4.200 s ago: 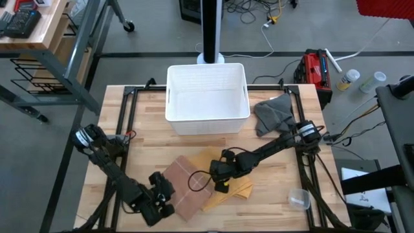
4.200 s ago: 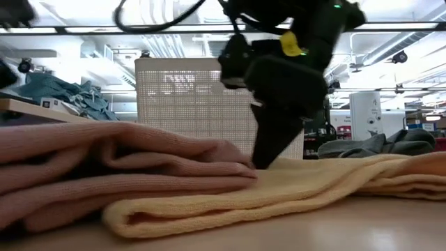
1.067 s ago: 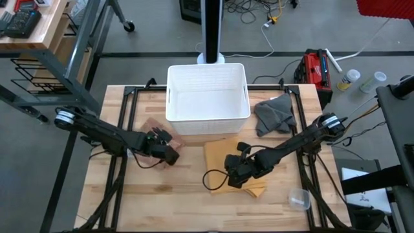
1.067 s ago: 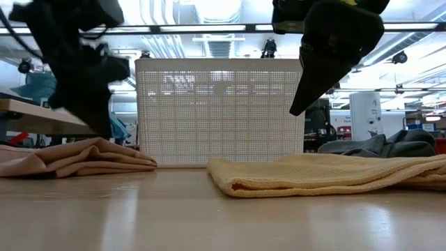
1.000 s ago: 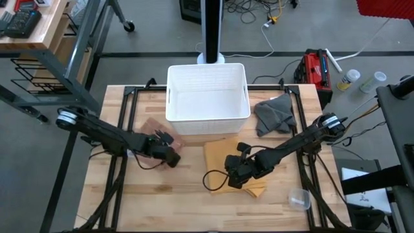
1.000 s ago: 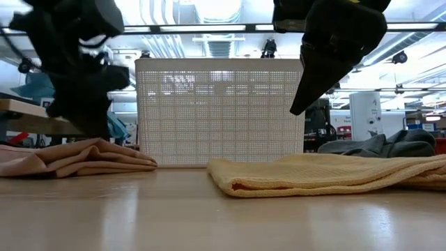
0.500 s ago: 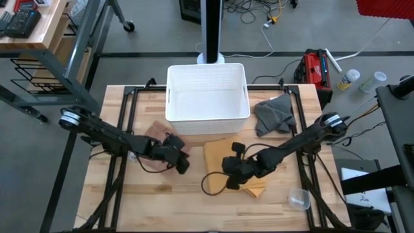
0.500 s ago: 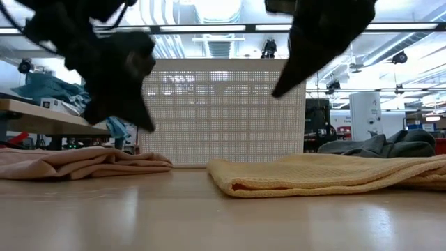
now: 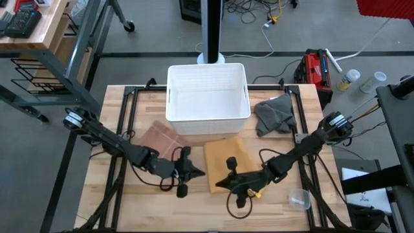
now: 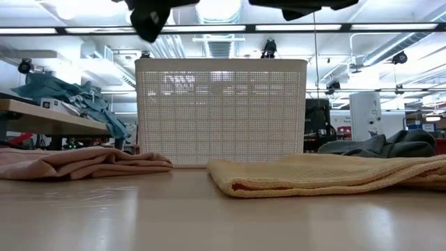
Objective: Fold towel
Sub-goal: Fold the yellow towel
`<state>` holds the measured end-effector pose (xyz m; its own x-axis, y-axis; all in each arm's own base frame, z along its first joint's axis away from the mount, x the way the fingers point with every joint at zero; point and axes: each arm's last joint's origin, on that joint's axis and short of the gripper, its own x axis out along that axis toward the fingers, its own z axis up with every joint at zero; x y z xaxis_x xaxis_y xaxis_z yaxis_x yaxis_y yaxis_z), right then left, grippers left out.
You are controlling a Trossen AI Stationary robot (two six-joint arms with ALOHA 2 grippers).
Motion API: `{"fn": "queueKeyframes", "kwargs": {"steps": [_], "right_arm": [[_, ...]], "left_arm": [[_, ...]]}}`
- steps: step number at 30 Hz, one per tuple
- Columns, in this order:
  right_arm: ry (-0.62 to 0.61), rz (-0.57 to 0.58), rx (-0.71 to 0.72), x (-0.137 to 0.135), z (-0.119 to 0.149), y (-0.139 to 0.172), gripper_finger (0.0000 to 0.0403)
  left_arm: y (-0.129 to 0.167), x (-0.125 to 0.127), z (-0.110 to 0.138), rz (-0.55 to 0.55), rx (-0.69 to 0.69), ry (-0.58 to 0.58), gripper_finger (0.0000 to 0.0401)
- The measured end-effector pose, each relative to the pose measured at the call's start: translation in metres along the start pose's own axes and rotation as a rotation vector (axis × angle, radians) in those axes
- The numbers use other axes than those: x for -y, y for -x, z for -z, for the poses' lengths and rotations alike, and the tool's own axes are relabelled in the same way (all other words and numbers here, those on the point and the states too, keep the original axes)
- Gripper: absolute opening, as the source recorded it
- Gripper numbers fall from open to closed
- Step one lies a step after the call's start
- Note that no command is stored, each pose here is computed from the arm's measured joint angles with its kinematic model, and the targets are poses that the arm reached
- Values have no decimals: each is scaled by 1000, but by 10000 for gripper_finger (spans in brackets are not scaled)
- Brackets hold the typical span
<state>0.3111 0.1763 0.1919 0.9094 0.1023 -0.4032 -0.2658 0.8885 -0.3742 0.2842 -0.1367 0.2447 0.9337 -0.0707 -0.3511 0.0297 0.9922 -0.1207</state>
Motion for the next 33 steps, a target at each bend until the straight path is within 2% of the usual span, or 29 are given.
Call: {"fn": "queueKeyframes", "kwargs": {"steps": [3,7,12,24,29,33], "right_arm": [[-18,3,9,2,-4,-1,0],[-25,1,-6,3,-8,-2,0],[-16,0,-3,3,-11,-2,0],[-14,1,1,4,-12,-2,0],[-67,1,0,3,-12,-2,0],[-15,-4,5,4,-13,-1,0]], "left_arm": [[-1,7,7,24,-19,56,5],[-5,17,18,51,-56,17,18],[-12,19,14,28,29,49,30],[-12,19,14,28,30,50,37],[-12,19,14,28,30,50,40],[-12,19,14,28,30,50,41]]}}
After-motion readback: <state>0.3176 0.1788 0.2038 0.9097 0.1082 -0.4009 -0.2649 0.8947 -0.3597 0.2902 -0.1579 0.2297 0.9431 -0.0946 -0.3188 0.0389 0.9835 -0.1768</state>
